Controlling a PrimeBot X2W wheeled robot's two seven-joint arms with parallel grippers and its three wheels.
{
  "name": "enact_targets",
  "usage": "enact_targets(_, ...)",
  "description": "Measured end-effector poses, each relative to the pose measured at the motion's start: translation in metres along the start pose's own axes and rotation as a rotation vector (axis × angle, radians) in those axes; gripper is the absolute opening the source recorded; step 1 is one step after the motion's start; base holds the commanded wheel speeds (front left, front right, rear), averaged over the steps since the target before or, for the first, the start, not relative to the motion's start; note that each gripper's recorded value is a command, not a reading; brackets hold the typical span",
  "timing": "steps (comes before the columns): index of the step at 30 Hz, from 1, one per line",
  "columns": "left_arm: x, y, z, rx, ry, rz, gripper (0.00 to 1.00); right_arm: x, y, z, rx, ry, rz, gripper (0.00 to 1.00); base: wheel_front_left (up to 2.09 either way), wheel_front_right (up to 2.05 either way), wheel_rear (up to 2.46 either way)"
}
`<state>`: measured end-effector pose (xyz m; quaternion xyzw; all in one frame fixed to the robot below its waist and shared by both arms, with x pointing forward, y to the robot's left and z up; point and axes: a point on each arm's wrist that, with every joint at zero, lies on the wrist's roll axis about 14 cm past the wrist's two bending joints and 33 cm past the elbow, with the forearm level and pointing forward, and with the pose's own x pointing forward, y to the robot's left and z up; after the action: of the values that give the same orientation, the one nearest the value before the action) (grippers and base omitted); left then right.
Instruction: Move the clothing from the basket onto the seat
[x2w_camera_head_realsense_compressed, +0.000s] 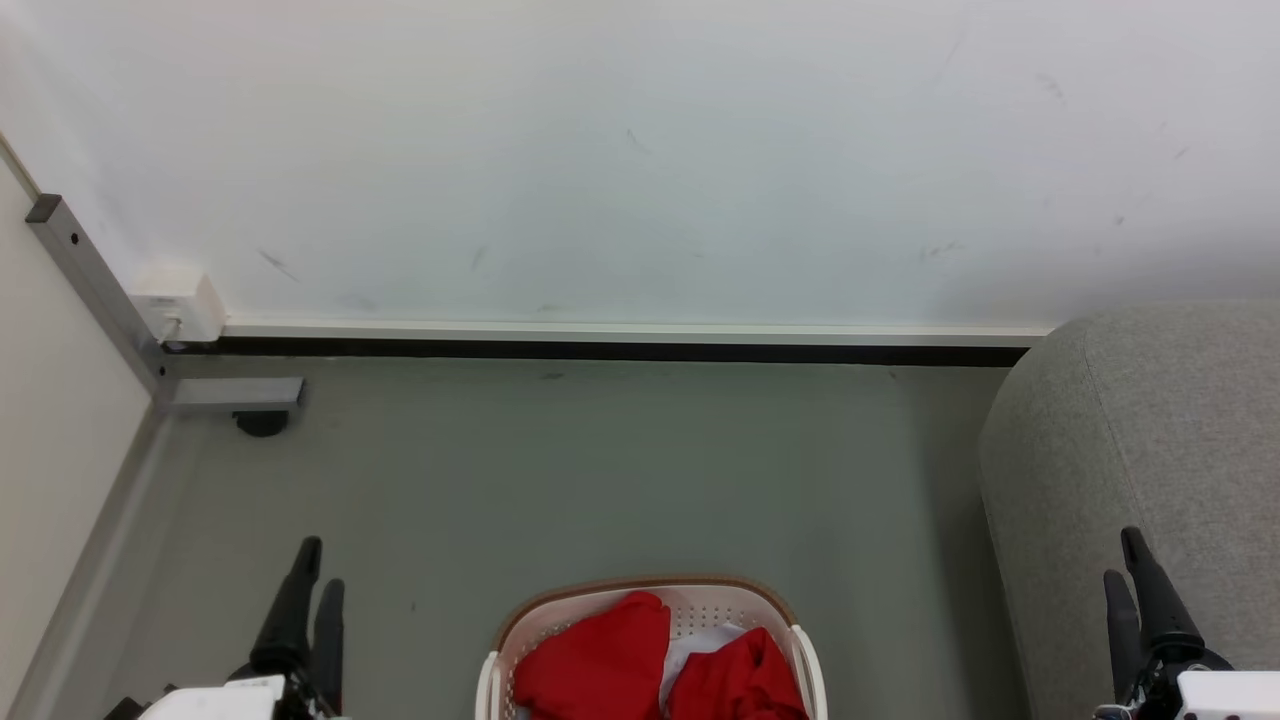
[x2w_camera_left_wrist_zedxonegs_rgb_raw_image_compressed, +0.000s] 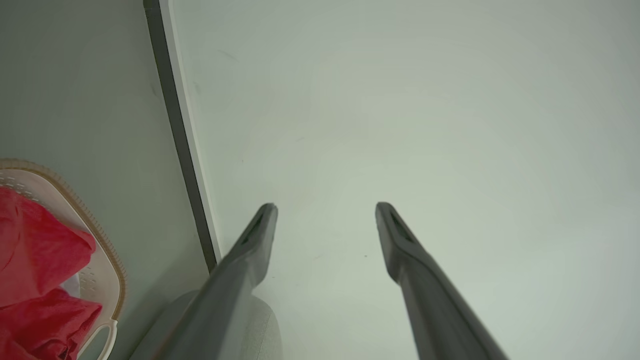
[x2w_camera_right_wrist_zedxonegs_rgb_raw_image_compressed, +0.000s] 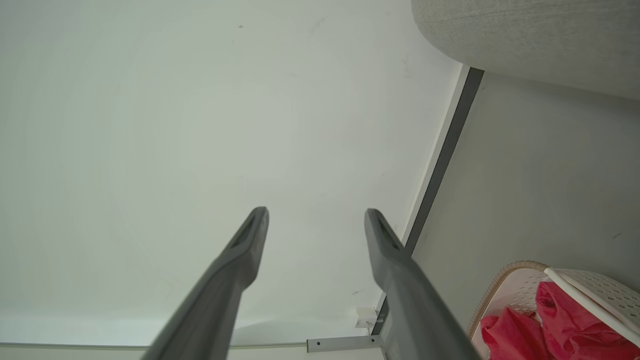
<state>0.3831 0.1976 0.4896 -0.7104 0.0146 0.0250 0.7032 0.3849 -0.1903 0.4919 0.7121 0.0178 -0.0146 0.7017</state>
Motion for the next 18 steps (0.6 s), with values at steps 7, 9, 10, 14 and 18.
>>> enact_targets(7,0.001,-0.006,0.0,0.042,-0.017,-0.017,1.0,0.001,0.004,-0.006,-0.021,-0.001,0.013,1.0,0.0,0.0,0.0)
enact_targets(9,0.002,-0.008,0.0,0.064,-0.021,-0.021,1.0,0.002,0.005,-0.007,-0.039,-0.001,0.013,1.0,0.0,0.0,0.0)
enact_targets(10,0.002,-0.008,0.001,0.082,-0.023,-0.022,1.0,0.002,0.005,-0.008,-0.052,0.001,0.014,1.0,0.0,0.0,0.0)
enact_targets(14,0.002,-0.01,0.001,0.155,-0.031,-0.026,1.0,0.002,0.006,-0.011,-0.101,0.001,0.018,1.0,0.0,0.0,0.0)
enact_targets(18,0.003,-0.016,0.003,0.246,-0.04,-0.042,1.0,0.003,0.009,-0.013,-0.151,0.002,0.028,1.0,0.0,0.0,0.0)
